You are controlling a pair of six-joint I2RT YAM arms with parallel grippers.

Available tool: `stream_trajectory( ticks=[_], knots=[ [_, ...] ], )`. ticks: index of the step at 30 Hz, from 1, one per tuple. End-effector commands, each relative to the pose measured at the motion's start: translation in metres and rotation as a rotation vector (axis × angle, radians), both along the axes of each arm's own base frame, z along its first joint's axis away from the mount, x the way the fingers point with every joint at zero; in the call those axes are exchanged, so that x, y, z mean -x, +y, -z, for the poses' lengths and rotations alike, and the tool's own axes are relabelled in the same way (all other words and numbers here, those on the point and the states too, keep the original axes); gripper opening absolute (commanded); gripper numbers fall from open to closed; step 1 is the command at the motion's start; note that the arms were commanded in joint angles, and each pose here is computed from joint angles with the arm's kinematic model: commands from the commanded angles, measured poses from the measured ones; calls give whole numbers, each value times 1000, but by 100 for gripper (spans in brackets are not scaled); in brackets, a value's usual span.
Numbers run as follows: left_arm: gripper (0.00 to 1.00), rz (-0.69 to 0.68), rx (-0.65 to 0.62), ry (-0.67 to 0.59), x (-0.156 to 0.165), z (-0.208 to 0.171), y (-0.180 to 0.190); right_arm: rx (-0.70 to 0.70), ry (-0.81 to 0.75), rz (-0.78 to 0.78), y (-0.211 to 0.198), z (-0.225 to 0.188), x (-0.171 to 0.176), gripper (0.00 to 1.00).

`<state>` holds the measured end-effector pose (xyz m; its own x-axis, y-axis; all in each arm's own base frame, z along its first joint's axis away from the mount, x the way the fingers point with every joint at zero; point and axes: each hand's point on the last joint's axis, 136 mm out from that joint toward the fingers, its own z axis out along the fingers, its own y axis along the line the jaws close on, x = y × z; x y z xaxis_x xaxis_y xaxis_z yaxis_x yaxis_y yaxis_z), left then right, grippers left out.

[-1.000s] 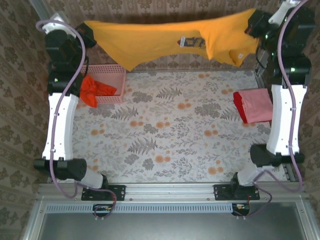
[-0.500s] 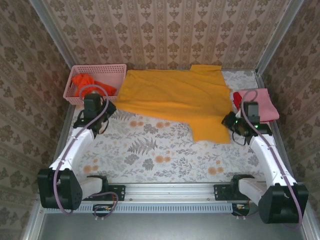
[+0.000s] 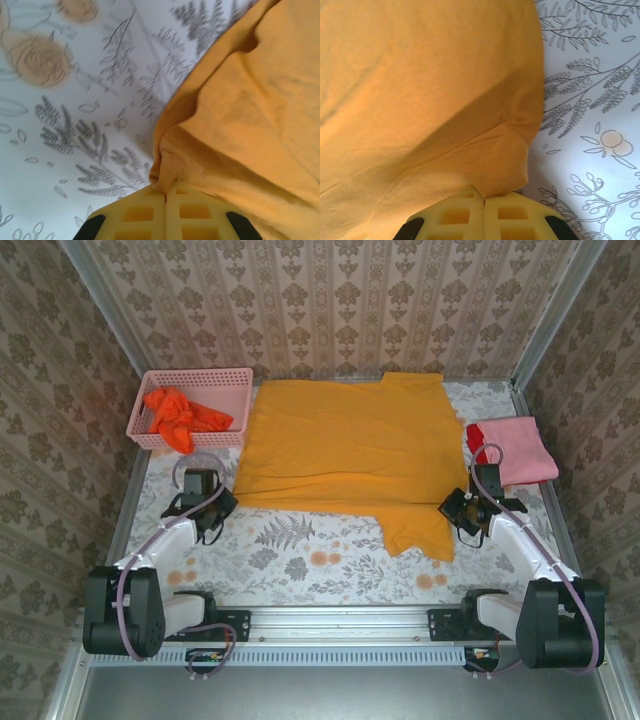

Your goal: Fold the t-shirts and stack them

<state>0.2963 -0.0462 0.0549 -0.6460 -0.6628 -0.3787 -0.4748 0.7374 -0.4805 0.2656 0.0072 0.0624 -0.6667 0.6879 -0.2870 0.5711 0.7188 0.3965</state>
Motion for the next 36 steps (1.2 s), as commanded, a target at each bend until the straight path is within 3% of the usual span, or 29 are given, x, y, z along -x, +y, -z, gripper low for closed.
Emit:
stream_trajectory(
  ticks=[1, 2, 4, 5, 8, 11, 14, 15, 20, 24, 30, 36],
  knots=[
    [0, -17, -9, 34, 9, 15, 6, 61, 39, 62, -15, 7, 15, 3],
    [0, -22, -11, 46, 13, 19, 6, 71, 37, 63, -16, 7, 18, 6],
    [0, -32, -22, 60, 17, 24, 9, 85, 28, 59, -18, 4, 20, 27],
    [5, -36, -28, 64, 18, 26, 11, 92, 14, 45, -17, 0, 20, 39],
    [40, -30, -44, 59, 16, 18, 12, 128, -57, -2, -18, -21, 15, 62],
    [77, -23, -73, 19, 12, -3, 14, 173, -101, -67, -14, -44, 16, 70],
    [97, 8, -122, -45, 7, -30, 10, 204, -113, -159, 4, -56, 17, 70],
    [100, 26, -131, -70, 4, -39, 6, 207, -108, -200, 16, -56, 18, 69],
    [100, 69, -105, -113, -7, -50, -12, 207, -53, -387, 81, -33, 19, 58],
    [100, 64, -92, -86, -10, -40, -16, 194, 40, -451, 113, -2, 26, 40],
    [100, 55, -100, -66, -9, -35, -12, 203, 191, -485, 121, 38, 55, 21],
    [100, 32, -102, -51, -6, -30, -5, 147, 290, -500, 130, 65, 91, 17]
  ],
)
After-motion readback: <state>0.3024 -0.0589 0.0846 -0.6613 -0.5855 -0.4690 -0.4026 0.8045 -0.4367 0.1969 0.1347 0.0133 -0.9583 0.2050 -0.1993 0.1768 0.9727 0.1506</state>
